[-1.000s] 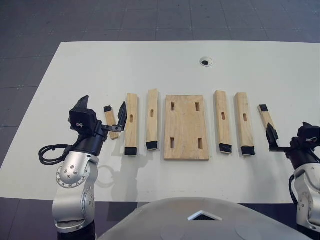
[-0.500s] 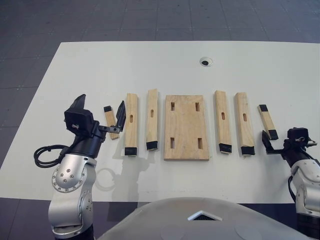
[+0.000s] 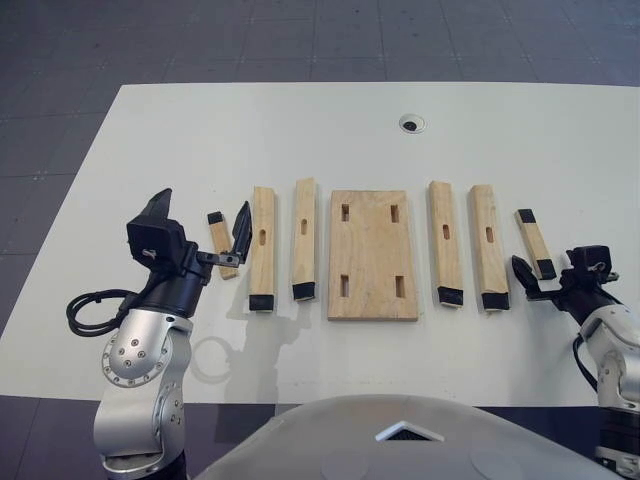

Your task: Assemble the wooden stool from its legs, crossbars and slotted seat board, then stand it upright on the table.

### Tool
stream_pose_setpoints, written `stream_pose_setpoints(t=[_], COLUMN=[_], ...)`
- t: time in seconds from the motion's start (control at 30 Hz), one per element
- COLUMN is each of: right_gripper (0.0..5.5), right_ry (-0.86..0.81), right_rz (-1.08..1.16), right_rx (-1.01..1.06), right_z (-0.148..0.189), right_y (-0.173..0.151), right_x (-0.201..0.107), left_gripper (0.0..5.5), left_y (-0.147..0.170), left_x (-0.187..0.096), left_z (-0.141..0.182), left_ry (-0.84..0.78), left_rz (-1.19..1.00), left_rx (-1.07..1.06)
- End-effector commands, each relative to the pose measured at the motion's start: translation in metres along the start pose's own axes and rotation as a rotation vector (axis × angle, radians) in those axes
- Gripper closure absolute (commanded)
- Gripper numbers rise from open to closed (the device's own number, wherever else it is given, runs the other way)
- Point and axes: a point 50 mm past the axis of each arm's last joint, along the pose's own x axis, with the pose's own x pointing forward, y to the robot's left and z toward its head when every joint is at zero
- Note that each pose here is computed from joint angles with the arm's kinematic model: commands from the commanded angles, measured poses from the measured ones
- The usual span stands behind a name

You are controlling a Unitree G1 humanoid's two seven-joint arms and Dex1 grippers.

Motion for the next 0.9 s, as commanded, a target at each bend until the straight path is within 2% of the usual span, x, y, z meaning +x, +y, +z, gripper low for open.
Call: stream_pose_setpoints(t=[0.03, 0.27, 0.7, 0.8, 0.9], right_gripper=[0.35, 1.71, 3.76, 4.17, 4.2], right_ry=[0.205, 0.205, 0.198, 0.194, 0.167], right_rz=[-0.006, 0.012, 0.03, 0.023, -0.012], right_rx=[0.009, 0.024, 0.062, 0.07, 0.069], right_z=[-0.043, -0.047, -0.049, -0.049, -0.044], right_y=[0.006, 0.01, 0.017, 0.017, 0.013], right_x=[-0.002, -0.003, -0.002, -0.002, -0.001], left_gripper=[0.0, 0.0, 0.0, 0.0, 0.0], left_y=[0.0, 0.0, 0.002, 0.003, 0.002], left_x=[-0.002, -0.001, 0.001, 0.001, 0.001], left_z=[0.002, 0.003, 0.005, 0.005, 0.004], left_ry=[0.005, 0.007, -0.001, 0.0, 0.004], left_rz=[-0.003, -0.007, -0.011, -0.011, -0.012], left_rx=[0.002, 0.001, 0.007, 0.007, 0.003])
